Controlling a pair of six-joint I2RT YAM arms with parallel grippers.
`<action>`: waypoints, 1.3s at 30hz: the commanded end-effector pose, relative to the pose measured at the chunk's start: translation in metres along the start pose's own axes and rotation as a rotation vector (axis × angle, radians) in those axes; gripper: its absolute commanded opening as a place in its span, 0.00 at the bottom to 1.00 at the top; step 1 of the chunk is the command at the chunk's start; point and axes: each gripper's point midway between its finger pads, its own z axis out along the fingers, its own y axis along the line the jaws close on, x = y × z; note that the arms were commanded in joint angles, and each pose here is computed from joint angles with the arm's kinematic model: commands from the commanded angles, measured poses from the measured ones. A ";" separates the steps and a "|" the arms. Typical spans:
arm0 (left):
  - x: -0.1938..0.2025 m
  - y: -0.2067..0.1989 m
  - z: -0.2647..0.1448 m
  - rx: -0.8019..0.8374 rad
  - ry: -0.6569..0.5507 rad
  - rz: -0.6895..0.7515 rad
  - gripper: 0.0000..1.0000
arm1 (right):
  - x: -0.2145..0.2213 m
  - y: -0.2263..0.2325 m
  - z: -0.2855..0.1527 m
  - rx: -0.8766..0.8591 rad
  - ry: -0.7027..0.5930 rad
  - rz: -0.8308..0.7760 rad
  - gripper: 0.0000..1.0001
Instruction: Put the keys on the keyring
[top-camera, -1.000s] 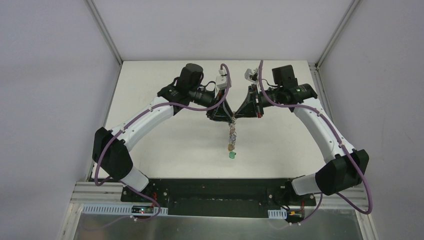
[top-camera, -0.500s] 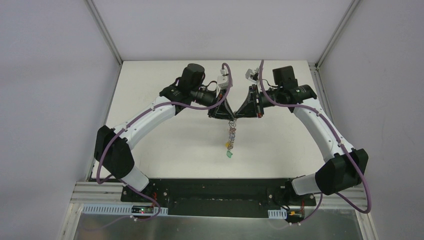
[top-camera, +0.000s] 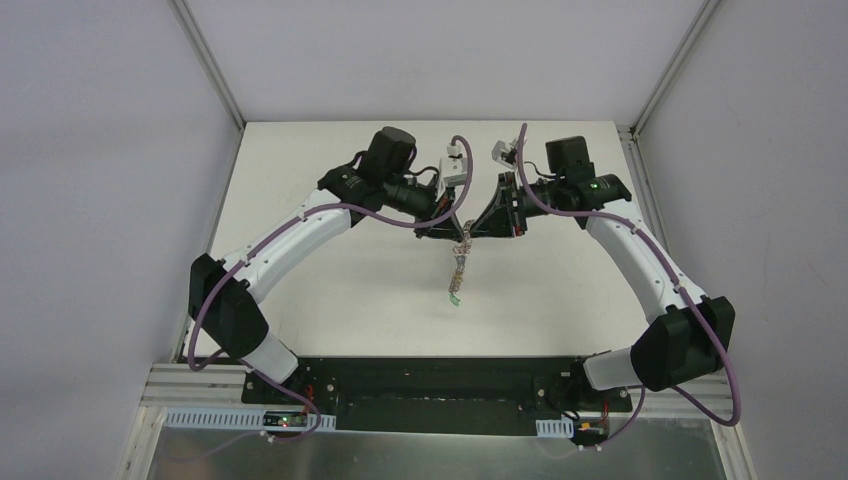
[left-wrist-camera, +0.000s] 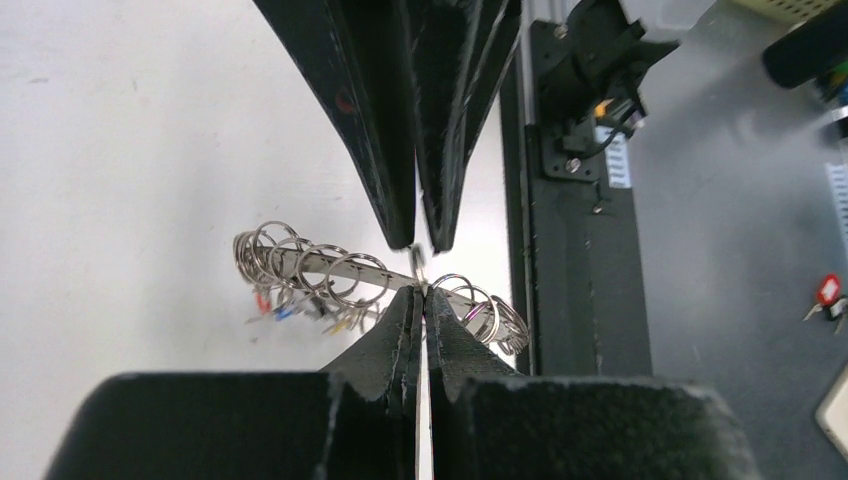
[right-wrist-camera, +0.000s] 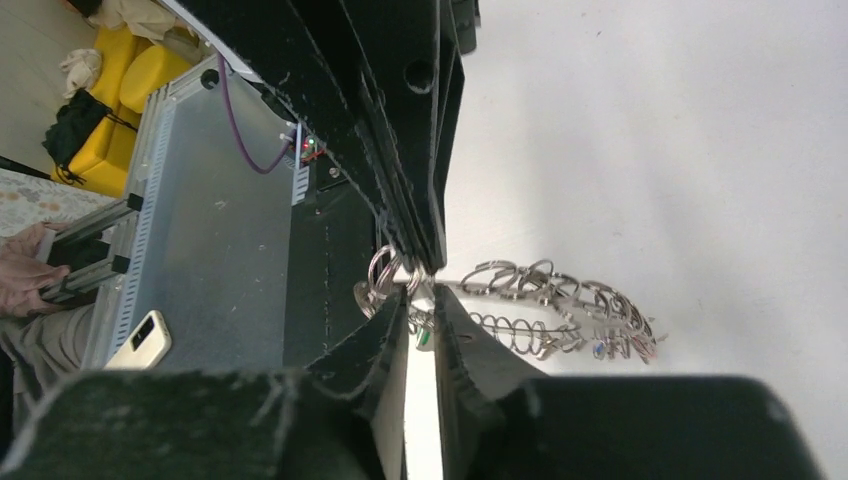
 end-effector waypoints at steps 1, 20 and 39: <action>-0.002 -0.001 -0.027 -0.109 0.070 0.155 0.00 | -0.005 0.007 -0.006 0.019 -0.021 -0.048 0.24; 0.058 -0.002 -0.052 -0.247 0.444 0.551 0.00 | 0.019 -0.015 0.003 0.041 -0.006 0.043 0.46; 0.076 0.011 -0.041 -0.477 0.571 0.628 0.00 | 0.038 -0.040 0.011 0.099 0.004 0.124 0.48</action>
